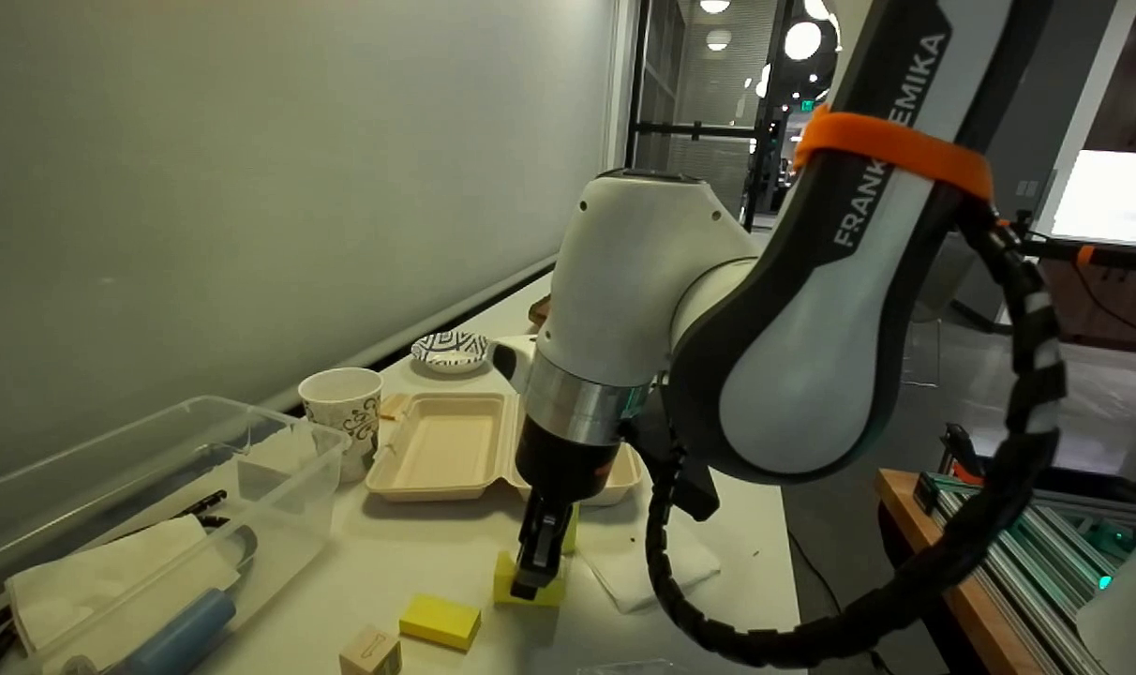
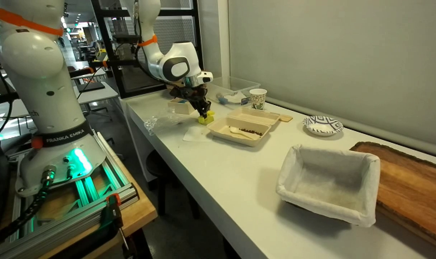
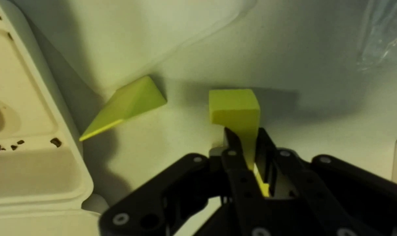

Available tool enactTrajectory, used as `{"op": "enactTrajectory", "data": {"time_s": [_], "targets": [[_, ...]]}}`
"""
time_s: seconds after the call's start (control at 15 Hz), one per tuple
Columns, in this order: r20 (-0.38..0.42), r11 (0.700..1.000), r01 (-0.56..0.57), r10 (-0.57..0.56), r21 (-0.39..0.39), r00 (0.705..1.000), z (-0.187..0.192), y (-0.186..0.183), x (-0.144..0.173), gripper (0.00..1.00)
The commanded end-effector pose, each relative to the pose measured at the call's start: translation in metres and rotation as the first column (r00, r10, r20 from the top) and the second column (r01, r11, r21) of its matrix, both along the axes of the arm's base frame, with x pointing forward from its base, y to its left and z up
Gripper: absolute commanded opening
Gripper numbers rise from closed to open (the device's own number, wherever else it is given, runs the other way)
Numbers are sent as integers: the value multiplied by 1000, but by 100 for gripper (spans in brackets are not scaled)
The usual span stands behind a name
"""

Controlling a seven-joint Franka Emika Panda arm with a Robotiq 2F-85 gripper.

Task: Pile up the yellow blocks on the let

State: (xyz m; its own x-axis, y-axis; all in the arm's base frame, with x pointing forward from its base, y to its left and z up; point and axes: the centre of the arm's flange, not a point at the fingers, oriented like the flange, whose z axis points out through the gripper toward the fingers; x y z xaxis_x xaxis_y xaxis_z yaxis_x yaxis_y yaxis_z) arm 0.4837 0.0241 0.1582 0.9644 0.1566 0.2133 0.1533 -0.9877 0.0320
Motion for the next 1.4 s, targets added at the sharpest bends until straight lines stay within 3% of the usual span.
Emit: {"op": "enactTrajectory", "data": {"time_s": [0.0, 0.6, 1.33], "targets": [[38, 1000, 12, -12, -4, 999, 13, 11, 12, 4], [97, 996, 34, -41, 82, 994, 21, 52, 54, 4], [47, 974, 205, -210, 99, 976, 5, 39, 61, 4]]}}
